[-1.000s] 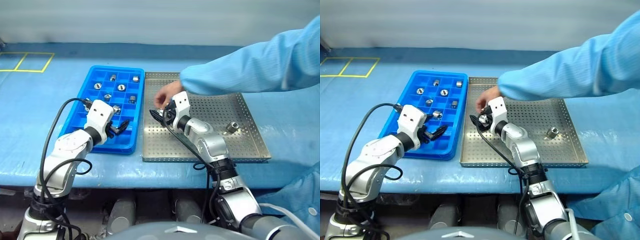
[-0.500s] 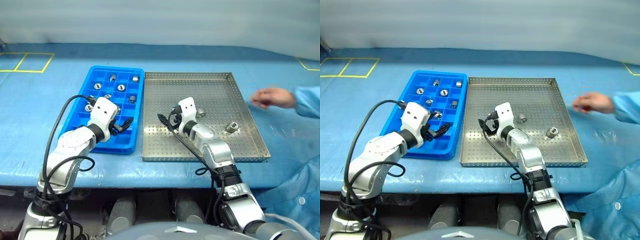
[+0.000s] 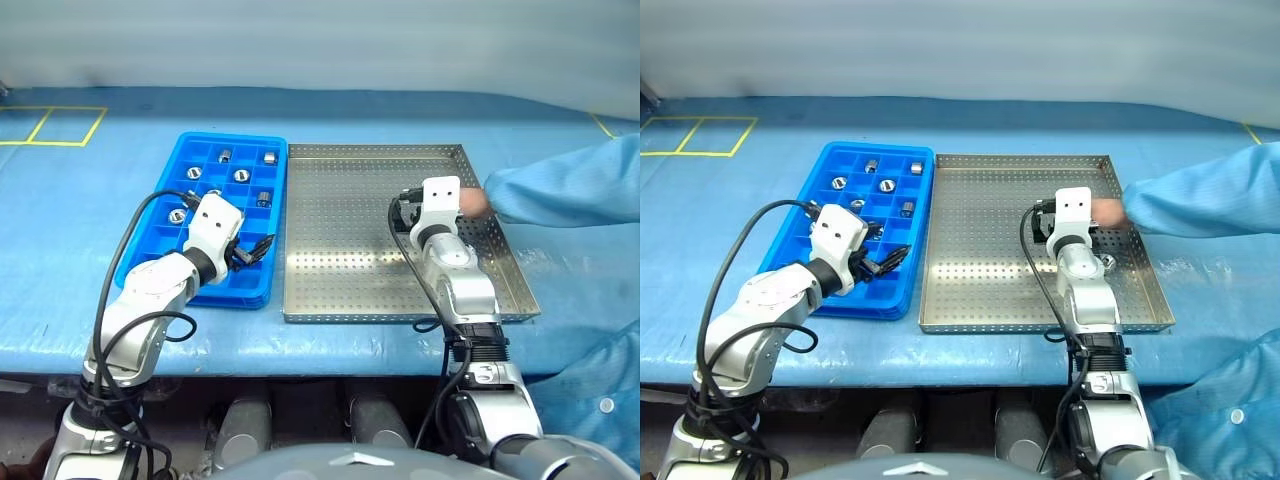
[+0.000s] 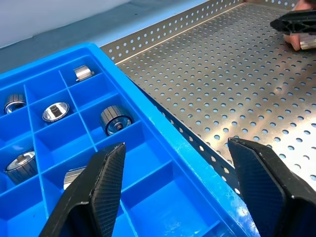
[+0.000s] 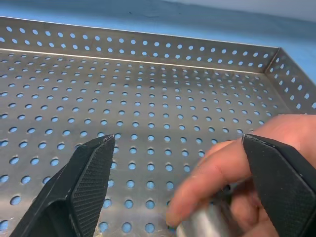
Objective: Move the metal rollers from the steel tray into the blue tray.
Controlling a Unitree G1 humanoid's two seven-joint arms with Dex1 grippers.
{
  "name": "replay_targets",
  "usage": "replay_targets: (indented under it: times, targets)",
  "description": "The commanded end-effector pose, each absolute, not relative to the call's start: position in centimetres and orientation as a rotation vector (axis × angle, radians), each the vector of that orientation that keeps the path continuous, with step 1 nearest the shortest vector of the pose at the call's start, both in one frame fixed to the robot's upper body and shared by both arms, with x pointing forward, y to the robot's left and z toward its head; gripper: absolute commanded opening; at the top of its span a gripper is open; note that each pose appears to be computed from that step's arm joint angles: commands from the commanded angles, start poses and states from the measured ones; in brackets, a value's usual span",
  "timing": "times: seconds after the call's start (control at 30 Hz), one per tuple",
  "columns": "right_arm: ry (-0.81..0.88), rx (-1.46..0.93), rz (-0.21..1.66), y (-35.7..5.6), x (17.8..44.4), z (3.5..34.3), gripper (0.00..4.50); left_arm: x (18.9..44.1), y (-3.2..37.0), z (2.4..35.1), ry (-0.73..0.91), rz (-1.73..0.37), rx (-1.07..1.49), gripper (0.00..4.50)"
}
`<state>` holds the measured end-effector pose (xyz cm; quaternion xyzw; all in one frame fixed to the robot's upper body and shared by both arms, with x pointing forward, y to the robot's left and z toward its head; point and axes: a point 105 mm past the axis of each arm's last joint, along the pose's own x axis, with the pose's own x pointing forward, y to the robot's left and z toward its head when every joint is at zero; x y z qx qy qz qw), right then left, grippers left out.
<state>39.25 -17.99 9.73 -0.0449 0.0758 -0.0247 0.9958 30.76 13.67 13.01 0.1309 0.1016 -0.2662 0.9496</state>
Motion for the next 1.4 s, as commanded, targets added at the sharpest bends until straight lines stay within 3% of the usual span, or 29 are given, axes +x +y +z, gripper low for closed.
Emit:
replay_targets:
  times: [0.03, 0.33, 0.53, 0.9, 1.0, 1.17, 1.4]
  targets:
    - [0.123, -0.065, -0.059, -18.3, 39.1, 10.5, 4.35, 30.8, 13.6, 13.6, 0.177, -0.543, 0.272, 3.62]
    - [0.136, -0.022, 0.012, -17.2, 39.0, 10.4, 4.35, 30.9, 13.6, 13.6, 0.176, -0.543, 0.273, 3.62]
    - [0.259, -0.017, 0.092, -15.1, 38.1, 7.2, 4.35, 31.0, 13.6, 13.6, 0.173, -0.542, 0.273, 3.62]
    - [0.366, 0.030, 0.194, -11.3, 35.5, 4.0, 4.35, 31.0, 13.7, 13.5, 0.176, -0.533, 0.275, 3.62]
    - [0.360, 0.040, 0.193, -11.5, 35.5, 4.1, 3.77, 31.0, 13.7, 13.4, 0.178, -0.532, 0.278, 3.62]
    - [0.310, 0.041, 0.192, -11.4, 35.9, 5.4, 2.22, 31.0, 13.9, 13.5, 0.177, -0.528, 0.278, 3.62]
    - [0.197, -0.011, 0.330, -9.0, 36.0, 9.3, 2.22, 30.7, 16.2, 14.4, 0.201, -0.483, 0.253, 3.62]
